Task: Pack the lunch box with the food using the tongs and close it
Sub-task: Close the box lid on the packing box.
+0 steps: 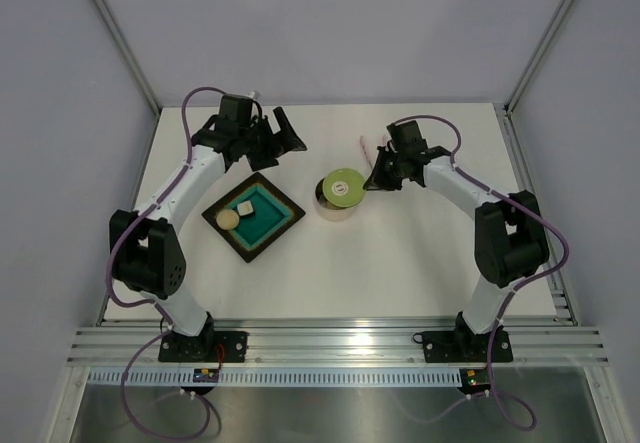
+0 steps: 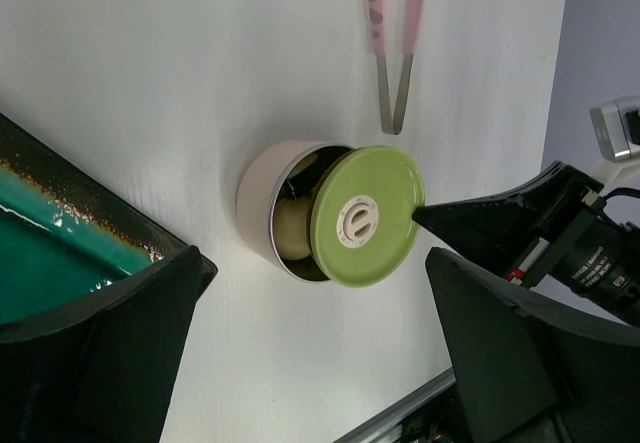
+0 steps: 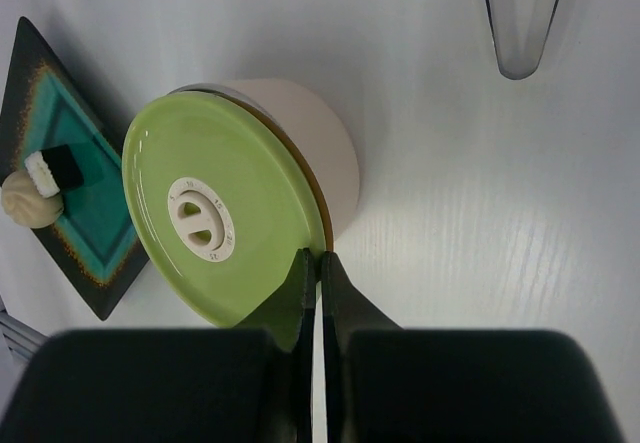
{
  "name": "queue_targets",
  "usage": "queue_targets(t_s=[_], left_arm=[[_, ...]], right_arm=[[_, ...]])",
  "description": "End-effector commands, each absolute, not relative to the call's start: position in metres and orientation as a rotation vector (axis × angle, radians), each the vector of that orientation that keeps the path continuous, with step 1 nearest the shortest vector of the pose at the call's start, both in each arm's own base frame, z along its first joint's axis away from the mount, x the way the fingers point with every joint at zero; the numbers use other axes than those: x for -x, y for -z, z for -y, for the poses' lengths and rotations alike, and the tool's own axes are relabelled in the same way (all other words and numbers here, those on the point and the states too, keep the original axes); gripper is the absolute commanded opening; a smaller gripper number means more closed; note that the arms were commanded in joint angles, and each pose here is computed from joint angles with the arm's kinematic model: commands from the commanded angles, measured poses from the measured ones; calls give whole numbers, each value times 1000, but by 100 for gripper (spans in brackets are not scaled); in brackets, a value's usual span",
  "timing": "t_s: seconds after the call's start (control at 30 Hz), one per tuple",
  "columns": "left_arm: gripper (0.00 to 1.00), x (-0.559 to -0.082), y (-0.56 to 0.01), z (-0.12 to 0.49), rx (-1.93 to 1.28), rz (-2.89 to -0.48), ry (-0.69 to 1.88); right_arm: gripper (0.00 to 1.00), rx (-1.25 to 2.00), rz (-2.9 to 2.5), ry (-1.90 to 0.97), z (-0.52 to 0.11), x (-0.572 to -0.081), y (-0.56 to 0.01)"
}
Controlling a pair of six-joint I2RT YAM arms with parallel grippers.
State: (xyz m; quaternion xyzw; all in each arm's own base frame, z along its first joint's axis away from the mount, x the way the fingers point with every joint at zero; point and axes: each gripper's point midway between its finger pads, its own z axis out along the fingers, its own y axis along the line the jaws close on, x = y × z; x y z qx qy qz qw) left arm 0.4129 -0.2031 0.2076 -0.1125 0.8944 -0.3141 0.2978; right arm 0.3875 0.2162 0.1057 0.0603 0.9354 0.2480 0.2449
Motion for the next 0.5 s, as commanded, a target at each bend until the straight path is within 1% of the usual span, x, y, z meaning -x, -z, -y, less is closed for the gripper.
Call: queue_targets(t_s=[0.0, 0.17, 0.47], left_arm=[[99, -405, -210, 209, 254, -2372, 877], [99, -402, -208, 217, 190, -2393, 831], [99, -397, -202, 232, 142, -2421, 863]], right_arm=[[0, -111, -2506, -750, -233, -401, -120], [0, -108, -2520, -769, -240, -403, -113], [0, -69, -2536, -792, -252, -400, -111]])
